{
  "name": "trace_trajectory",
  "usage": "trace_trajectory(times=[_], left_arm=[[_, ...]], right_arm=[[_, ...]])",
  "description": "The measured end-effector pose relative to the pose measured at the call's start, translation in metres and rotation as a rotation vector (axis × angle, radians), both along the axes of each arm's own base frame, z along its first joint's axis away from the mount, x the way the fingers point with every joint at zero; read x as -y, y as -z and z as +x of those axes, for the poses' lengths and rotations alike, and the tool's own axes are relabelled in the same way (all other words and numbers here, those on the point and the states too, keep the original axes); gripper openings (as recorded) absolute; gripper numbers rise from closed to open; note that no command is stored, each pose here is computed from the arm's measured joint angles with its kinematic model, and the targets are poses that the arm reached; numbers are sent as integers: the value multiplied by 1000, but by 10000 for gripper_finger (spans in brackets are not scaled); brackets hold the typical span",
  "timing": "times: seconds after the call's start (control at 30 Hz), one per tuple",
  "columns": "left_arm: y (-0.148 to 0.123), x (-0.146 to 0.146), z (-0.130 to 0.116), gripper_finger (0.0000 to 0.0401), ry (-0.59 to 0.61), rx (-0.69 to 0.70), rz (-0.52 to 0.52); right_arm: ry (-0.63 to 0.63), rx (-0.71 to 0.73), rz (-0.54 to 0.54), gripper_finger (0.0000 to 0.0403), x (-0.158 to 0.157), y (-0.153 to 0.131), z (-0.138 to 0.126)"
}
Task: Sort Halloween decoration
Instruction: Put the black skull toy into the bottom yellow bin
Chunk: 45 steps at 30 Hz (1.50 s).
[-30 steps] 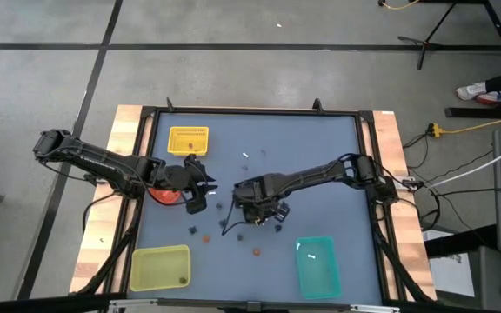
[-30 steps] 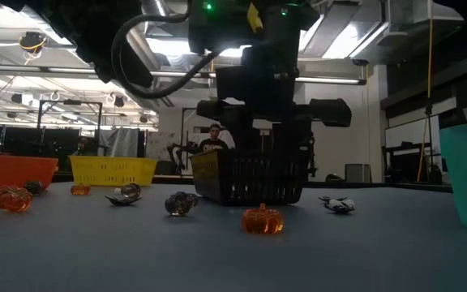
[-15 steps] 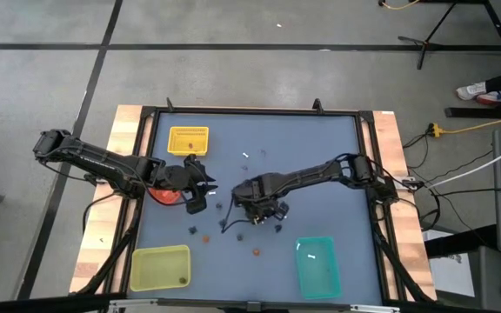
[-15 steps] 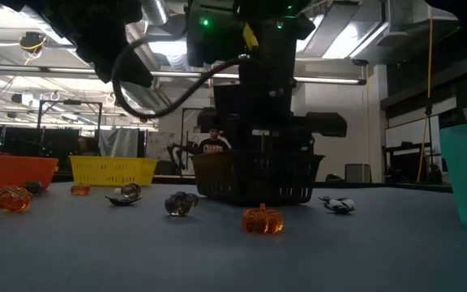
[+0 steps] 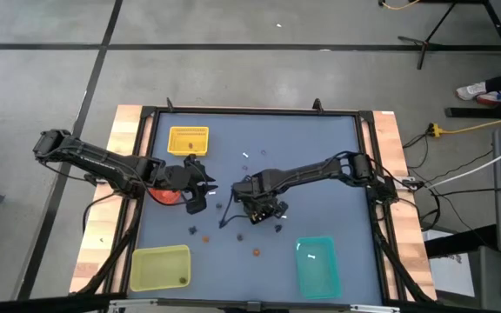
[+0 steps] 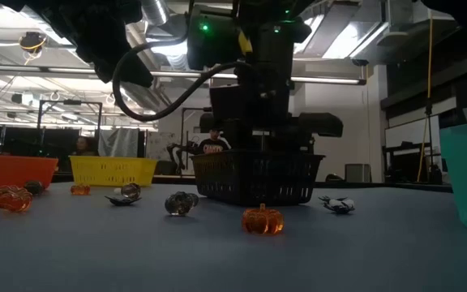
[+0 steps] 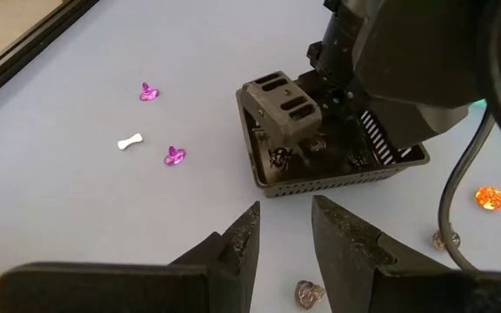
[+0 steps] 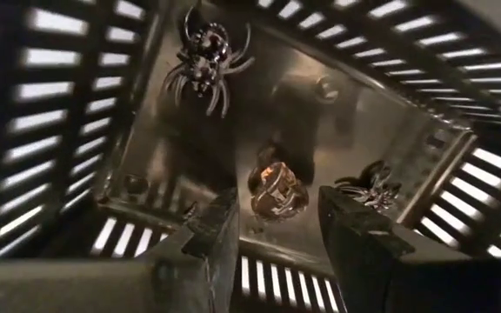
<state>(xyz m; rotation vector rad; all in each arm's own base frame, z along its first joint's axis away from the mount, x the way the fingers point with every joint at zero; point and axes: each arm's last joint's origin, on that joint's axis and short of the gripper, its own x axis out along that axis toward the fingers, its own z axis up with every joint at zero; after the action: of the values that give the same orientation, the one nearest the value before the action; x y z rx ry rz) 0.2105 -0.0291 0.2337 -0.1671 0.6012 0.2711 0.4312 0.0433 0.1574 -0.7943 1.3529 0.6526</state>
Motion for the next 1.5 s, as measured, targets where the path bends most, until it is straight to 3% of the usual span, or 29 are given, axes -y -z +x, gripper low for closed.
trace_trajectory(times=[0.5,0.93,1.5], left_arm=[[0,0,0,92,0,0,0],[0,0,0,92,0,0,0],[0,0,0,92,0,0,0]], right_arm=[[-4,1,18,151,-1,0,0],[-5,33,21,69,-1,-1,3],[-5,32,21,65,-1,-1,3]])
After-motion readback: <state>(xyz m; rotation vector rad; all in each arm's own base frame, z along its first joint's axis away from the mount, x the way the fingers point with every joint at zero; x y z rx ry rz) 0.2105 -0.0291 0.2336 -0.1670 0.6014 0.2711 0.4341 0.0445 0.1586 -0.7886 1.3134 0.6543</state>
